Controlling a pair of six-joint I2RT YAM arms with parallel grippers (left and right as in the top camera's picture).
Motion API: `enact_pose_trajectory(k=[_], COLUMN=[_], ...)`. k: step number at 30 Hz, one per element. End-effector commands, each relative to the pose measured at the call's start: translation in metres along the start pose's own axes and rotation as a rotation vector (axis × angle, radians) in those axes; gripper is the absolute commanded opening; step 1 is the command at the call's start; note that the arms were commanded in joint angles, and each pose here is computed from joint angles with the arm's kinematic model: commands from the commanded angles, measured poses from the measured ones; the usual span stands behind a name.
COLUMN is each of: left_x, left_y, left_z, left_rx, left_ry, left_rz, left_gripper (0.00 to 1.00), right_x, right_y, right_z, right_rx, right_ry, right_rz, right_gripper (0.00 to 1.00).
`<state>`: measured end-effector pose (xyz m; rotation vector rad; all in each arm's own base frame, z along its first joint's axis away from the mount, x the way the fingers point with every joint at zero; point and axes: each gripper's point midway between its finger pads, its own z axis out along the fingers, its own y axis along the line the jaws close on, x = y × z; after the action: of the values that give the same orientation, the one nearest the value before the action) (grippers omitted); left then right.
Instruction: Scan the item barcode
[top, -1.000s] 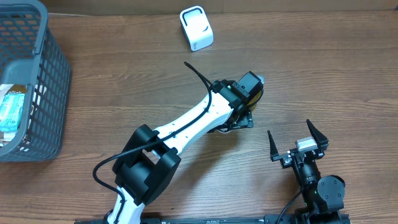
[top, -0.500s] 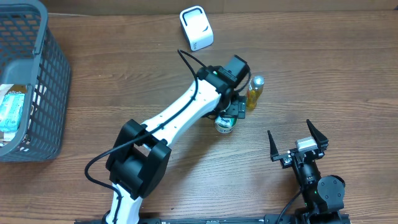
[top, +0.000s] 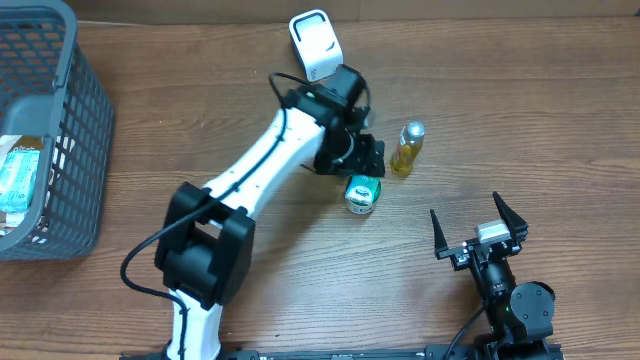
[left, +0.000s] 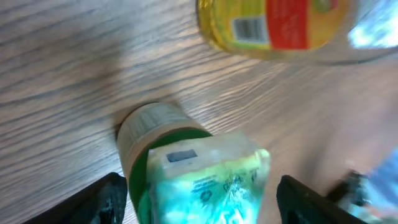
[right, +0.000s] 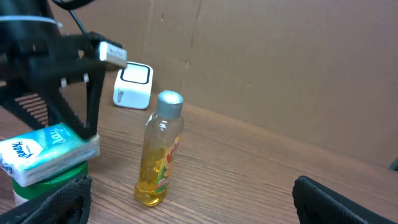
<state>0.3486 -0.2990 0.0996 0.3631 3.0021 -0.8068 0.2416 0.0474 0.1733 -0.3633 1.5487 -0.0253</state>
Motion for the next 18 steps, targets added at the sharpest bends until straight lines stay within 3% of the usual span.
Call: enact_pose_trajectory(k=[1, 5, 8, 16, 18], left_x=[-0.008, -0.007, -0.004, 0.009, 0.012], left_y=[-0.020, -0.013, -0.004, -0.009, -0.006], left_z=[-0.031, -0.038, -0.041, -0.034, -0.030], left_rx=[0.164, 0.195, 0.185, 0.162, 0.117], left_ry=[-0.024, -0.013, 0.000, 0.042, 0.046], left_rz=[0.063, 0.091, 0.087, 0.133, 0.143], left_gripper=[0.78, 0.77, 0.65, 0.56, 0.49], right_x=[0.003, 0.003, 0.003, 0.003, 0.003], right_y=[0.001, 0.001, 0.001, 0.001, 0.001], right_z=[0.000, 0.000, 0.000, 0.000, 0.000], right_rx=[-0.002, -0.003, -0.003, -0.002, -0.003], right_ry=[0.000, 0.000, 0.000, 0.000, 0.000], right_rz=[0.004, 0.004, 0.004, 0.004, 0.004], right_gripper=[1.00, 1.00, 1.00, 1.00, 1.00])
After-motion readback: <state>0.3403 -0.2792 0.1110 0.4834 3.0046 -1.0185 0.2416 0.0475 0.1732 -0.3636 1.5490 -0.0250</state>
